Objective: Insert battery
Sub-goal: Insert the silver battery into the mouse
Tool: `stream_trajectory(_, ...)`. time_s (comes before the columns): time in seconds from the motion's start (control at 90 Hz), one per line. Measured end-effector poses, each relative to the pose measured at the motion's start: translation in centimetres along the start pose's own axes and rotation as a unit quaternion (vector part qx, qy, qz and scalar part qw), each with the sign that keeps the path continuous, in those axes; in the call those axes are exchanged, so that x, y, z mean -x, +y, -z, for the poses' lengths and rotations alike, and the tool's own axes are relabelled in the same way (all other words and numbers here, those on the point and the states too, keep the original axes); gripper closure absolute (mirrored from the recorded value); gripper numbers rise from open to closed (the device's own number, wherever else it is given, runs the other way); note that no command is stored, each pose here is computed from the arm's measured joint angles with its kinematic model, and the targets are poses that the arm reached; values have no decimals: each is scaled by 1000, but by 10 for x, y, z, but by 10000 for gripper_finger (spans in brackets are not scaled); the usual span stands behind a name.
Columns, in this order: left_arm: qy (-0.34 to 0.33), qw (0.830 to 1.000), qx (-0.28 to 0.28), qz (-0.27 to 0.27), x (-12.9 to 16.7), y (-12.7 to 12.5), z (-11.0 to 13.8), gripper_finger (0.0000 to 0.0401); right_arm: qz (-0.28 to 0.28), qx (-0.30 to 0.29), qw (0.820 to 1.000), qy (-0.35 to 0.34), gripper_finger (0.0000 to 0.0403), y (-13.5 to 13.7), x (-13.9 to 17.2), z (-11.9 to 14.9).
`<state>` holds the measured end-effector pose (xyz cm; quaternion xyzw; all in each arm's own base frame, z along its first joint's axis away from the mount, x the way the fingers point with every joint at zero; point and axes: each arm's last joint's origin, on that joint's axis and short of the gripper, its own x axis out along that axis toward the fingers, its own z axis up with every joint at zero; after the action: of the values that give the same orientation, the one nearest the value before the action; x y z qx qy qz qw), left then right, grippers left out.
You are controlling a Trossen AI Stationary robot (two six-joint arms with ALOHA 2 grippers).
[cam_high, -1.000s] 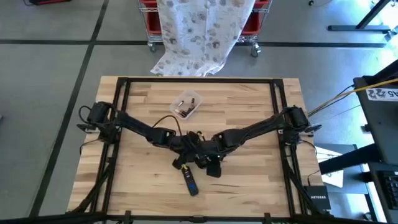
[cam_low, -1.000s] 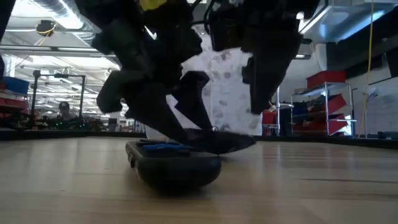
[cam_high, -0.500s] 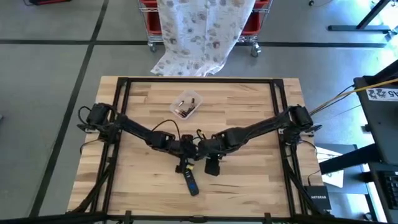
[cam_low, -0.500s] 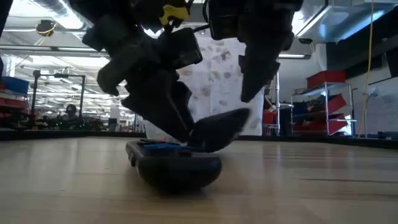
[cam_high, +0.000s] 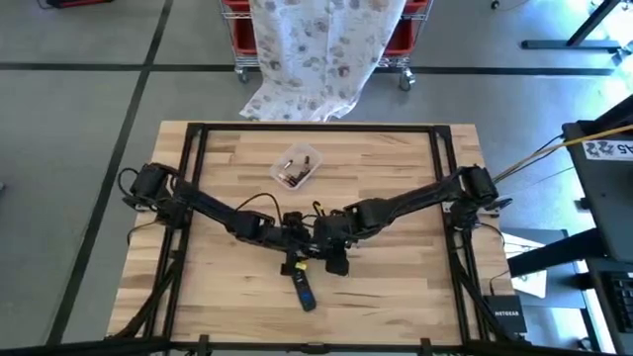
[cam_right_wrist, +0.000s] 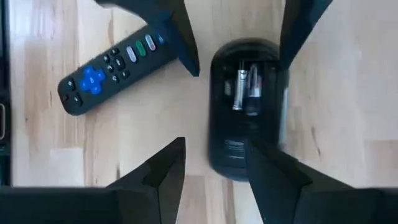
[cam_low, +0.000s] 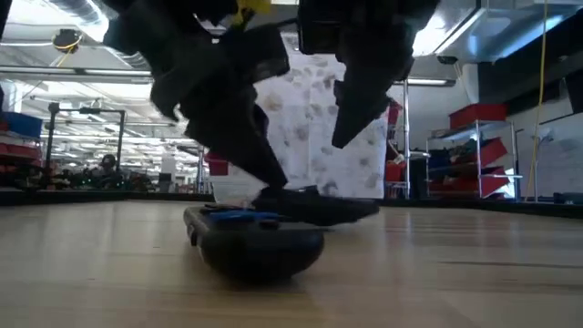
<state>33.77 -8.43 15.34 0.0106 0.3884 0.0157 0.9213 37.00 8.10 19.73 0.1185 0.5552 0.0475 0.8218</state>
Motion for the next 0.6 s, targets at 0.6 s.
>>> stream_trajectory(0.6,-15,987,156,-18,5,-12,1,125,-1,19,1000,-20,256,-24,-34,28)
